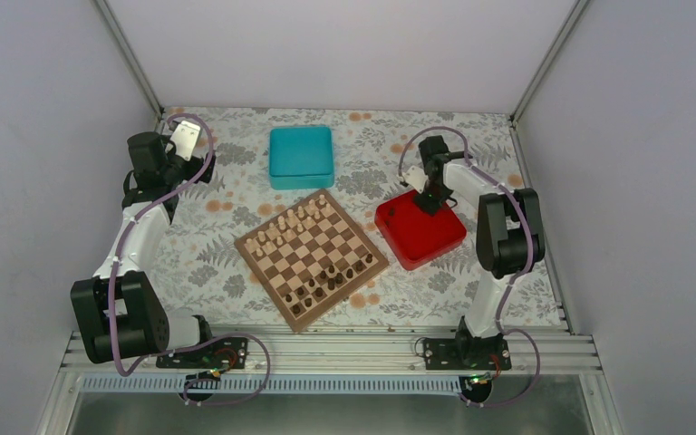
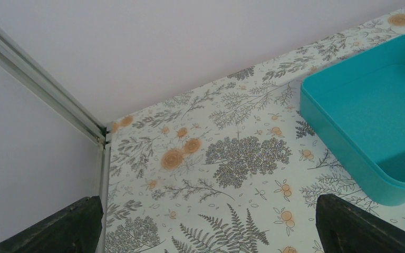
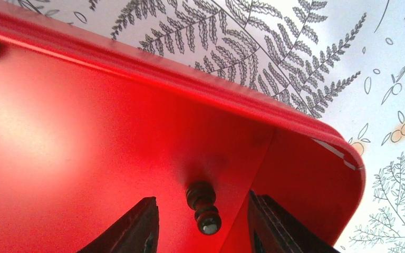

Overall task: Set up the chess pieces on the board
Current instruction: Pick up the chess piece from the storage box.

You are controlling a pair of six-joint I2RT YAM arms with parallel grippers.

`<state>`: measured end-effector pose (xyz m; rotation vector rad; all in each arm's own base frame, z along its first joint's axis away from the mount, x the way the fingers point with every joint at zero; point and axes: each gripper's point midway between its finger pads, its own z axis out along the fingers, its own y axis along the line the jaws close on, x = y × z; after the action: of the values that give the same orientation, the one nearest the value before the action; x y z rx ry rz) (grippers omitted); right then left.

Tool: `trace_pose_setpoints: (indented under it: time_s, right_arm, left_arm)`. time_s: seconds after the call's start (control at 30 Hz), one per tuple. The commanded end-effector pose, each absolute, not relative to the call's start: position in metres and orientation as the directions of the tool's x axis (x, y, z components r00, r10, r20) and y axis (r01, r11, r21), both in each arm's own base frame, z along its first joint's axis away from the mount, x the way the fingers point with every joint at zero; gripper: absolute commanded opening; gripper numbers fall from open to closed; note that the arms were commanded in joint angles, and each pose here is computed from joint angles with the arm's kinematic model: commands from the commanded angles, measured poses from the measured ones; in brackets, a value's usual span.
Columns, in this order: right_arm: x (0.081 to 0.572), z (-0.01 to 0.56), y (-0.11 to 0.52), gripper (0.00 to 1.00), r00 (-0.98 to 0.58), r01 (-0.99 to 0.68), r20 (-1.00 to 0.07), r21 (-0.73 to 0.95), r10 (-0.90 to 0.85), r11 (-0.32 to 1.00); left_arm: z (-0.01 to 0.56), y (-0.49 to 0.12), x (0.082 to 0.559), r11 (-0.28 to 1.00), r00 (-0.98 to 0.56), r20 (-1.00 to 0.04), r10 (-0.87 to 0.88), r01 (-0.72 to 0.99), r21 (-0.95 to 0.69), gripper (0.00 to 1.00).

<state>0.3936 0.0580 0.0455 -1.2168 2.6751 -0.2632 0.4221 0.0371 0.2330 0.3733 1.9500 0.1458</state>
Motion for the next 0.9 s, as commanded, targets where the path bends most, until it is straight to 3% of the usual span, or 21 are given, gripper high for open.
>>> trace_pose_setpoints:
  time_s: [0.0, 0.57, 0.87]
  right_arm:
    - [0.391, 0.034, 0.050, 0.45, -0.649, -0.729, -0.061, -0.237, -0.758, 0.643]
    - [0.380, 0.023, 0.049, 0.38, -0.661, -0.735, -0.031, -0.172, -0.749, 0.656]
    - [0.381, 0.033, 0.057, 0.16, -0.655, -0.737, -0.090, -0.143, -0.751, 0.660]
  left_arm:
    - [0.240, 0.036, 0.421, 0.940, -0.331, -0.883, 0.332, 0.197, 0.280, 1.00]
    - [0.242, 0.035, 0.420, 0.940, -0.327, -0.885, 0.330, 0.199, 0.277, 1.00]
    - [0.244, 0.035, 0.420, 0.940, -0.324, -0.887, 0.328, 0.200, 0.275, 1.00]
